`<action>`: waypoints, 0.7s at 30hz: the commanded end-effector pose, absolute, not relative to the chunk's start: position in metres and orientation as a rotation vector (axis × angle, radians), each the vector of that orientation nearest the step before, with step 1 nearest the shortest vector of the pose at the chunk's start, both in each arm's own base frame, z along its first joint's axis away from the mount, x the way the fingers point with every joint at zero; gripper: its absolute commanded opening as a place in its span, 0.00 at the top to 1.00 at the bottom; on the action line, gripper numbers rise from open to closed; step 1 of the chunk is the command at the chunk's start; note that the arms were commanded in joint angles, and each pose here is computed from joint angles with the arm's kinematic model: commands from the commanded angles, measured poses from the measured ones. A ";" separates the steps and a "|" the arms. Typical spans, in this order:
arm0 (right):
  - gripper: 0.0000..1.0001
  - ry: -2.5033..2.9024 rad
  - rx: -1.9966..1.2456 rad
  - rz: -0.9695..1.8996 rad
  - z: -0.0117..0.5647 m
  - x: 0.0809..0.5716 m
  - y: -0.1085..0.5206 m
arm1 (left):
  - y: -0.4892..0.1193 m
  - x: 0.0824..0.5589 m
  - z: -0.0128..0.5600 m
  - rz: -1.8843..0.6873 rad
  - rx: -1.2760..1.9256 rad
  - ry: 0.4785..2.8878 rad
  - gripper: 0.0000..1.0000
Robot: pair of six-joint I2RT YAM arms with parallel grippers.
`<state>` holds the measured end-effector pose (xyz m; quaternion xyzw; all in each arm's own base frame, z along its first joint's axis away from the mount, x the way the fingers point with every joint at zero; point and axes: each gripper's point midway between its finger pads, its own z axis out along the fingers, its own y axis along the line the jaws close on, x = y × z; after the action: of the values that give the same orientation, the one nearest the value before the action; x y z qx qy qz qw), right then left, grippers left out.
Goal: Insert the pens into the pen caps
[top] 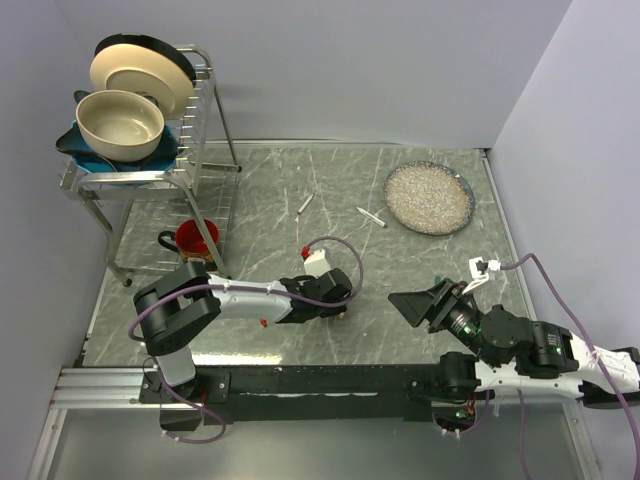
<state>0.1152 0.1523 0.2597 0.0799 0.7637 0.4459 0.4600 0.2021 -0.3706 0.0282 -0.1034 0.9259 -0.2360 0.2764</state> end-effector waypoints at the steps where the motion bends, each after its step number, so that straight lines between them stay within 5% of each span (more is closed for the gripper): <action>1: 0.23 1.855 0.240 1.092 0.268 0.119 0.143 | -0.360 0.201 0.028 -0.559 -0.295 2.484 0.66; 5: 0.23 1.845 0.229 1.090 0.269 0.120 0.146 | -0.357 0.203 0.045 -0.591 -0.296 2.447 0.65; 14: 0.25 1.715 0.205 0.726 0.312 0.155 0.117 | -0.332 0.210 0.153 -0.740 -0.158 2.190 0.44; 17: 0.26 1.656 0.196 0.584 0.330 0.167 0.110 | -0.316 0.206 0.179 -0.776 -0.128 2.116 0.04; 21: 0.27 1.608 0.170 0.506 0.346 0.176 0.118 | -0.290 0.200 0.205 -0.770 -0.067 2.052 0.01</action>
<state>0.1589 0.1303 0.3173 0.0624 0.7382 0.2896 0.6061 0.2023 -0.3170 0.1975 -0.0684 0.8375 -0.3446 0.4186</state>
